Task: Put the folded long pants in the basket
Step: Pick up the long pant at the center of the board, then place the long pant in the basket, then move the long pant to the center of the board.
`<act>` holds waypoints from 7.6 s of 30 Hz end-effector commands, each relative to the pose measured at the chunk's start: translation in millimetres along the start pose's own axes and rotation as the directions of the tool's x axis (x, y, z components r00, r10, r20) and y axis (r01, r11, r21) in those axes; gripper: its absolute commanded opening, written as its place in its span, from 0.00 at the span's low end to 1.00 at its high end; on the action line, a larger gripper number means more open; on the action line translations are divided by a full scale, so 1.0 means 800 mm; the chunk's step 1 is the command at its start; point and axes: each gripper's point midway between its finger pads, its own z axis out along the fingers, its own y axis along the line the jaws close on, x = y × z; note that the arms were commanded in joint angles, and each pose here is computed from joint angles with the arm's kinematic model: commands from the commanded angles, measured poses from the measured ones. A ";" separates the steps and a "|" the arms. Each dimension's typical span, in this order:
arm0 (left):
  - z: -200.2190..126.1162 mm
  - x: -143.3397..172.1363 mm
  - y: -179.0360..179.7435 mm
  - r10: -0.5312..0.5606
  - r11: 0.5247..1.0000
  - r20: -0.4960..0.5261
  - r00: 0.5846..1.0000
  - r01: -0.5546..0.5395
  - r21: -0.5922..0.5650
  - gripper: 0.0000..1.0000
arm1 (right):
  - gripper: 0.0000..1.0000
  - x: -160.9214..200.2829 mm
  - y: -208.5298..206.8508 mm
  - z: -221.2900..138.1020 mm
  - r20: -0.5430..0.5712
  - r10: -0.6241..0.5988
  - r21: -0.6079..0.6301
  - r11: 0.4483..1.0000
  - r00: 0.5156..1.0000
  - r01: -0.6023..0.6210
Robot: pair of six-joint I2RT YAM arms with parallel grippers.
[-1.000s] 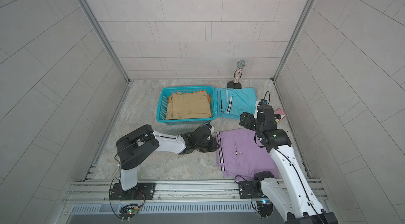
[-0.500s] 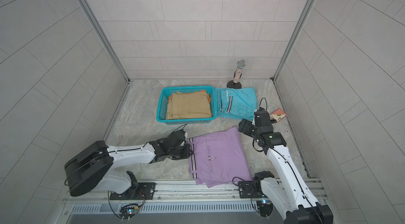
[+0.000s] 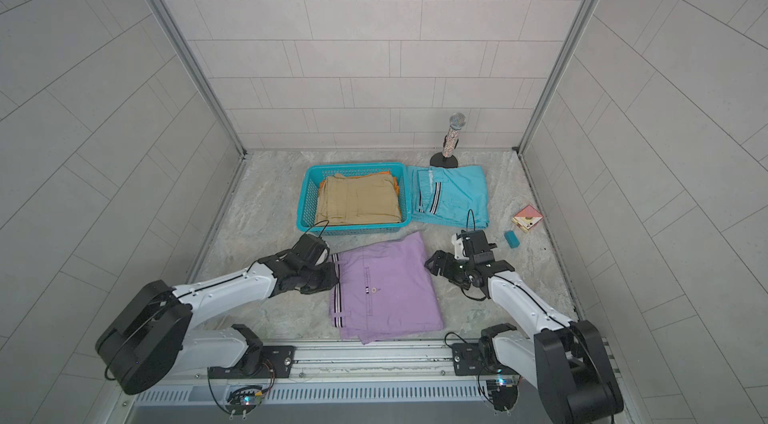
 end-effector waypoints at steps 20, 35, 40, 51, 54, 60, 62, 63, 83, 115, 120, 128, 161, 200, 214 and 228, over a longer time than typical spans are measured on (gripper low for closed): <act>0.043 0.053 0.022 -0.134 0.985 -0.155 0.979 0.148 0.085 0.95 | 0.00 0.035 0.009 0.058 -0.162 -0.056 -0.059 0.997 0.985 0.047; 0.075 0.069 0.027 -0.158 0.981 -0.242 0.957 0.181 0.075 0.02 | 0.00 0.031 0.029 0.050 -0.123 -0.104 -0.056 0.994 0.987 0.098; 0.024 0.038 -0.010 -0.096 0.985 -0.172 0.980 0.119 0.125 0.00 | 0.00 0.026 0.066 0.018 -0.086 -0.180 -0.087 0.981 0.980 0.173; -0.149 -0.018 -0.084 -0.069 0.962 0.044 0.997 0.055 0.268 0.00 | 0.00 0.011 0.161 -0.107 0.075 -0.279 -0.161 0.944 0.957 0.288; -0.187 -0.045 -0.102 -0.036 0.964 0.068 0.997 0.017 0.265 0.00 | 0.00 -0.009 0.185 -0.120 0.113 -0.305 -0.156 0.935 0.946 0.320; -0.231 -0.152 -0.124 0.033 0.975 0.147 0.989 -0.064 0.213 0.00 | 0.00 -0.097 0.265 -0.126 0.245 -0.361 -0.143 0.905 0.900 0.402; -0.237 -0.191 -0.130 0.027 0.974 0.163 0.986 -0.063 0.218 0.00 | 0.00 -0.126 0.283 -0.114 0.265 -0.351 -0.150 0.905 0.898 0.398; -0.239 -0.209 -0.130 0.021 0.975 0.171 0.985 -0.058 0.213 0.00 | 0.00 -0.139 0.289 -0.107 0.274 -0.346 -0.148 0.907 0.897 0.395; -0.110 -0.410 -0.073 -0.126 0.982 0.116 0.985 0.107 0.156 0.00 | 0.00 -0.286 0.312 0.074 0.273 -0.361 -0.066 0.918 0.892 0.392; -0.204 -0.324 -0.095 -0.118 0.991 0.250 0.961 0.100 0.086 0.05 | 0.41 -0.206 0.309 0.014 0.206 -0.472 0.057 0.880 0.857 0.471; -0.123 -0.307 -0.082 -0.164 0.981 0.164 0.973 0.143 0.130 0.00 | 0.37 -0.177 0.262 0.082 0.074 -0.424 0.065 0.905 0.903 0.420; -0.013 -0.287 -0.028 -0.222 0.973 -0.008 0.975 0.222 0.071 0.00 | 0.36 -0.136 0.189 0.151 -0.112 -0.363 0.138 0.916 0.925 0.376; -0.007 -0.432 -0.048 -0.098 0.995 0.071 0.993 0.097 0.018 0.00 | 0.38 -0.314 0.237 0.171 0.162 -0.403 0.234 0.902 0.901 0.362; -0.135 -0.126 -0.054 -0.249 0.930 0.235 0.939 0.164 0.329 1.00 | 0.87 -0.192 -0.060 -0.015 0.416 0.272 0.170 0.914 0.868 -0.368; -0.125 -0.124 -0.050 -0.238 0.935 0.212 0.948 0.164 0.316 1.00 | 0.77 -0.236 -0.107 0.052 0.440 0.299 0.228 0.875 0.846 -0.428; -0.102 -0.110 -0.055 -0.245 0.928 0.135 0.960 0.192 0.320 1.00 | 0.00 -0.140 -0.119 0.013 0.328 0.401 0.302 0.813 0.855 -0.497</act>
